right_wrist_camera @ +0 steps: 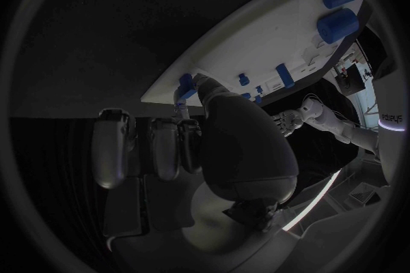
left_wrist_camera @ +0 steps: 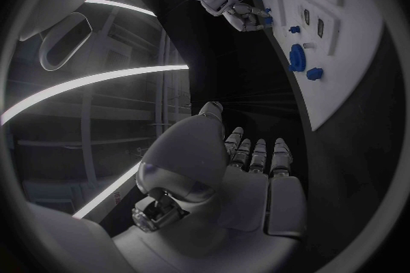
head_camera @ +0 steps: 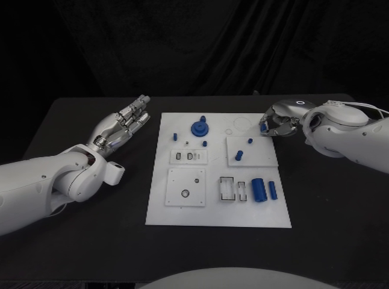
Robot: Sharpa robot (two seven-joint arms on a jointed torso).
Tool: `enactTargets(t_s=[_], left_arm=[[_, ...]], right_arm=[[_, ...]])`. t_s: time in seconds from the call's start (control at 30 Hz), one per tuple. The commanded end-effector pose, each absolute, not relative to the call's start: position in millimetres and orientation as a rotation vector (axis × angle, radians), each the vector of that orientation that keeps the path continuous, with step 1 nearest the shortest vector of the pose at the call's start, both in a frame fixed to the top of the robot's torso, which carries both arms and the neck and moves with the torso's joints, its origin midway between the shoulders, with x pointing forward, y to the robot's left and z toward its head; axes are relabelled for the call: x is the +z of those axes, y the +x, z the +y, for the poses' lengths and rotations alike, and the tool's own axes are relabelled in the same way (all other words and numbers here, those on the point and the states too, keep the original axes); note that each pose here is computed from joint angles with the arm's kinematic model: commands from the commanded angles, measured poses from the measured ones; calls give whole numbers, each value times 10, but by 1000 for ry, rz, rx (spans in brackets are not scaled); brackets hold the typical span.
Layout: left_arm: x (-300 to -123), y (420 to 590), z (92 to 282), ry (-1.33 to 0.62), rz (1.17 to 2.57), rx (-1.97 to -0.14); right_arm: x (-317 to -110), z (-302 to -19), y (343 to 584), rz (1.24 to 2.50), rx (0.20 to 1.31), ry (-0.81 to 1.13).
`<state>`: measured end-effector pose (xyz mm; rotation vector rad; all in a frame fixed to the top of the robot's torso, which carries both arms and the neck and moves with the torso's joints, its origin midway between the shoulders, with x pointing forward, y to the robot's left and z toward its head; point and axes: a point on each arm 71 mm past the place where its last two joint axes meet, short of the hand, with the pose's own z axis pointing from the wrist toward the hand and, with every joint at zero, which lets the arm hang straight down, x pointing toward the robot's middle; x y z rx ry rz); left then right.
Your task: Assemble the parts on the task board
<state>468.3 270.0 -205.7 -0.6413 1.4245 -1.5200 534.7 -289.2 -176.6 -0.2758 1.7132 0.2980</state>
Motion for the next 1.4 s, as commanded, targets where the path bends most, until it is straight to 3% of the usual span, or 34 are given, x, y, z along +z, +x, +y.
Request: enactTargets(t_s=[0.03, 0.77, 1.13, 1.4], left_arm=[[-2023, 4662, 2676, -595, 1382, -1579], [-2026, 4653, 2695, -600, 1388, -1577], [-2025, 4645, 2701, -603, 1389, -1572], [-2025, 4639, 2685, -605, 1392, -1573]], right_arm=[[-1764, -2900, 5362, 1697, 286, -261], [-1724, -2753, 5275, 1673, 331, -268], [-1431, -2069, 5091, 1609, 494, -366], [-1448, -1616, 5023, 1617, 576, -442]])
